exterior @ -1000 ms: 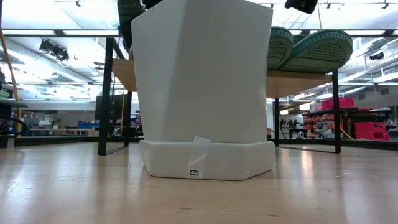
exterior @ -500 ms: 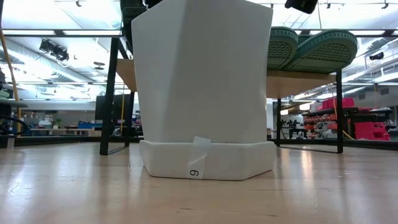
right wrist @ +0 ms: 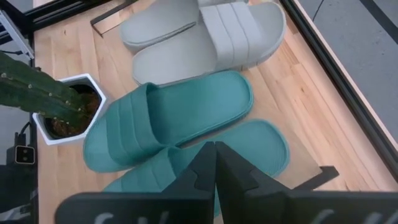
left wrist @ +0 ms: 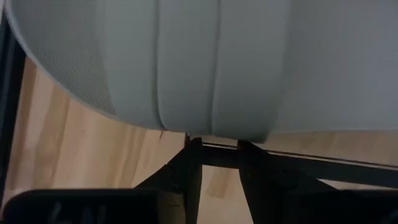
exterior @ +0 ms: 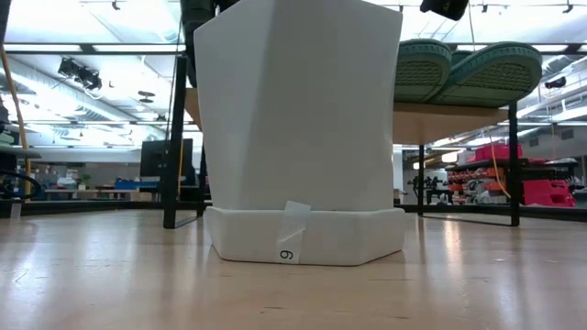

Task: Pick and place slides into the shelf
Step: Put the gray slide on the shelf, then return to Home Position

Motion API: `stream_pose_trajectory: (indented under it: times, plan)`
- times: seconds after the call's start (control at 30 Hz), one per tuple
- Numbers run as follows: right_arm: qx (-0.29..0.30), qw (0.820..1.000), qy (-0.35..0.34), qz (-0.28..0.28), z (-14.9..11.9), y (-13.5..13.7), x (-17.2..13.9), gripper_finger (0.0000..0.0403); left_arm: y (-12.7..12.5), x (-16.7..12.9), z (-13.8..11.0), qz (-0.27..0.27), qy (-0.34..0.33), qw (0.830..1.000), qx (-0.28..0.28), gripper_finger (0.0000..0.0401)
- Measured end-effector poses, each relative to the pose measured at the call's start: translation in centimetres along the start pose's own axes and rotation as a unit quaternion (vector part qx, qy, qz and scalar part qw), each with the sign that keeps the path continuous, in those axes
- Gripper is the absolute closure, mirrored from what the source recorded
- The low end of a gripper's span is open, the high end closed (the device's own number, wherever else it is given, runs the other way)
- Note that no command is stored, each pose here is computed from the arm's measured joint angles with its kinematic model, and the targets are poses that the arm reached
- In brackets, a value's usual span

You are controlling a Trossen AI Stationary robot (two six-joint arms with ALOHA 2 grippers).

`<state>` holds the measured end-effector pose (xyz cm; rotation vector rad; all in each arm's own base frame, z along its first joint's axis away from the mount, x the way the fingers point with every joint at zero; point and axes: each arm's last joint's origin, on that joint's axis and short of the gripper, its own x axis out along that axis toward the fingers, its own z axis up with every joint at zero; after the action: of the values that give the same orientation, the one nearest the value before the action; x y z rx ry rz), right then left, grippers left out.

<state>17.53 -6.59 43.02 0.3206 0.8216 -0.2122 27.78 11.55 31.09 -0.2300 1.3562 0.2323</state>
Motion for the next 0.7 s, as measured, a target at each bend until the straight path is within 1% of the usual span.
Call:
stream_pose_trajectory:
  times: [0.17,0.33,0.57,0.7]
  plan:
    - [0.0,1.0,0.0,0.0,0.0,0.0,0.0,0.0392,-0.5,0.4,-0.2,0.01,0.008,1.0,0.01,0.0293]
    - [0.0,1.0,-0.002,0.0,0.0,0.0,0.0,0.0392,-0.8,-0.9,0.0,0.042,-0.006,0.999,0.017,0.0293]
    - [0.0,1.0,-0.003,0.0,0.1,0.0,0.0,0.0391,-1.1,-4.3,0.6,0.071,-0.078,0.994,0.019,0.0293]
    - [-0.001,1.0,-0.005,0.0,0.1,0.0,0.0,0.0386,-1.1,-6.0,1.0,0.073,-0.115,0.991,0.016,0.0293]
